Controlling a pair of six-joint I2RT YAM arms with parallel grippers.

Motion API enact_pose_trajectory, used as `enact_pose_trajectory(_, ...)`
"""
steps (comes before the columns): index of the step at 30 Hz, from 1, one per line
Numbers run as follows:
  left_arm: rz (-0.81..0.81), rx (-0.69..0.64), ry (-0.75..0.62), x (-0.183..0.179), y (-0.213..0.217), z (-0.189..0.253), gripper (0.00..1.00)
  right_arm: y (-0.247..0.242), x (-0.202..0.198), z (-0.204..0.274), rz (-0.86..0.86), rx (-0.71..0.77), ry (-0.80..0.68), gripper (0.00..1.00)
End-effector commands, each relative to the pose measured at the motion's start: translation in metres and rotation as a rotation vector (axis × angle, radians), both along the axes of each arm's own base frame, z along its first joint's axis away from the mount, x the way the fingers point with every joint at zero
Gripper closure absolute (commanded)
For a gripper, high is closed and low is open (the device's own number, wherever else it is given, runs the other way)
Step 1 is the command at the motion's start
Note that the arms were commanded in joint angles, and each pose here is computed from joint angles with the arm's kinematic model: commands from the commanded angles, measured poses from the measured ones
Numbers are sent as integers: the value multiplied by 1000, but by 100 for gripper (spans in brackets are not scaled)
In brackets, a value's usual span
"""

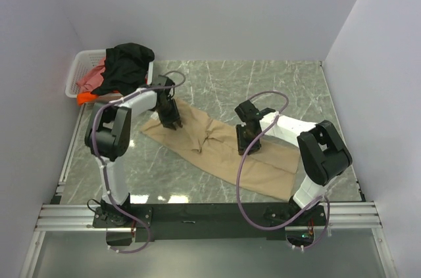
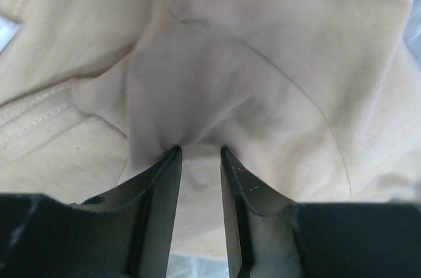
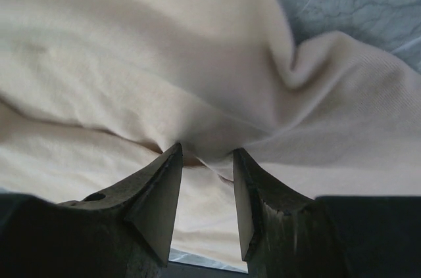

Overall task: Fold and stack the t-shirts
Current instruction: Fold the tshirt

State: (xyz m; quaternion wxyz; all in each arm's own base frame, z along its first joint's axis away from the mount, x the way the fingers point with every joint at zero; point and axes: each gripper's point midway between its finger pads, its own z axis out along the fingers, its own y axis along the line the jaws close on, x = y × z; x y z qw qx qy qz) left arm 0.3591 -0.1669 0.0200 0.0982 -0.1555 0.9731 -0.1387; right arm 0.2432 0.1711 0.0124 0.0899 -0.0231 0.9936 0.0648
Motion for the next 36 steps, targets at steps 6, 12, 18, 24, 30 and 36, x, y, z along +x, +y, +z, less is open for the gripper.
enact_pose_trajectory(6,-57,172,-50,88,2,-36,64,18,-50,-10,-8,75,161,56)
enact_pose_trajectory(12,-68,153,-116,138,-21,-40,65,56,-68,-13,60,121,205,56)
enact_pose_trajectory(18,-88,47,-221,174,-53,-39,63,94,-62,-11,114,138,204,56)
enact_pose_trajectory(24,-147,-70,-349,206,-89,-30,55,115,-40,-3,152,161,162,56)
enact_pose_trajectory(30,-126,-153,-593,235,-103,75,43,124,-11,52,179,191,0,55)
enact_pose_trajectory(36,-116,-175,-698,222,-96,154,31,116,-8,87,175,212,-96,54)
